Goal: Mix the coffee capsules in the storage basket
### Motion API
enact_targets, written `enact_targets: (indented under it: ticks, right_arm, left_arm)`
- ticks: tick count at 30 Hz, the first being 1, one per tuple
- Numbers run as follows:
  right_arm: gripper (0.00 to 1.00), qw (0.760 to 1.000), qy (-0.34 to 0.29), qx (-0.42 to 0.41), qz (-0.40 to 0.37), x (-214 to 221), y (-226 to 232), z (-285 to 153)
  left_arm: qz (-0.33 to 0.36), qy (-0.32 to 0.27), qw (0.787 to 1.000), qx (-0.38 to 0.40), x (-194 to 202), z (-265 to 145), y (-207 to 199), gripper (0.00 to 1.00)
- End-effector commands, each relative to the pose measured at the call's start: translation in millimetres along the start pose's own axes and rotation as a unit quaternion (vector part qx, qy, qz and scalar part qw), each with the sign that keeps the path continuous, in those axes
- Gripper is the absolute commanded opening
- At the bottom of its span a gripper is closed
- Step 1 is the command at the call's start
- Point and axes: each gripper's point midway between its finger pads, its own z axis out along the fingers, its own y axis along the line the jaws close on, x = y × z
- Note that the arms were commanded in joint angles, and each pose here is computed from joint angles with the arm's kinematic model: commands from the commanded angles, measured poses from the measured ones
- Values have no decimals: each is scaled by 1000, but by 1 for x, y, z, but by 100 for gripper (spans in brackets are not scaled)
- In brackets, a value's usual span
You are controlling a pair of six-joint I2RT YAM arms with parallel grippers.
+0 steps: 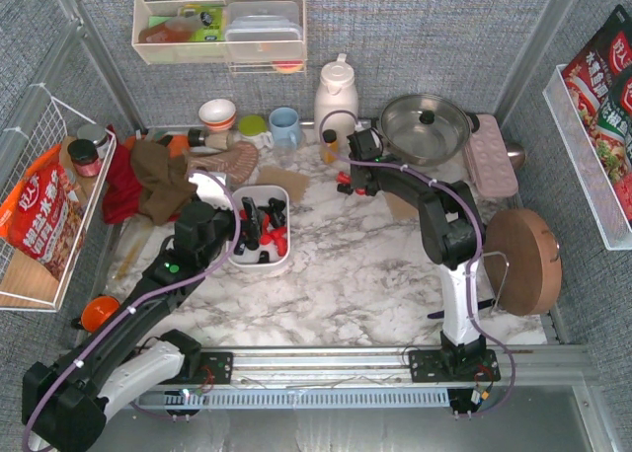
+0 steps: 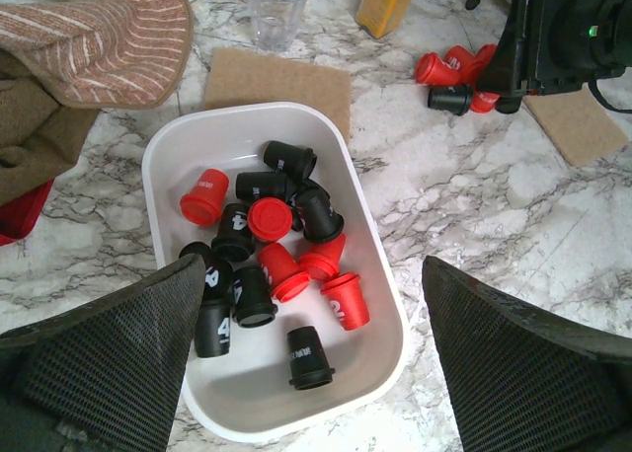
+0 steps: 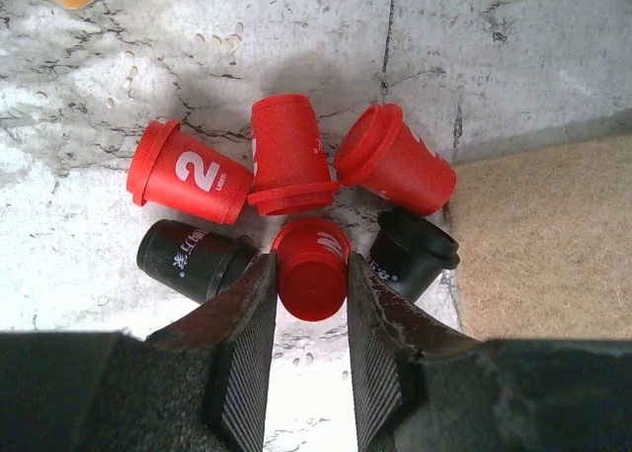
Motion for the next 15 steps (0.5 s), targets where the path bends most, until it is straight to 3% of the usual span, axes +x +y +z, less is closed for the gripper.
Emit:
enact_targets:
  ticks: [1, 10, 15]
  right_arm:
    - [26, 1000, 6, -12, 7, -2, 3, -10]
    - [25, 998, -7, -64, 20, -7, 8, -63]
    - [24, 991, -30, -126, 31, -5, 18, -121]
  left_arm:
    - [1, -11, 1000, 0, -6, 1, -1, 99]
    - [20, 6, 999, 45, 5, 8, -15, 99]
    - [46, -30, 992, 116, -1, 4, -37, 99]
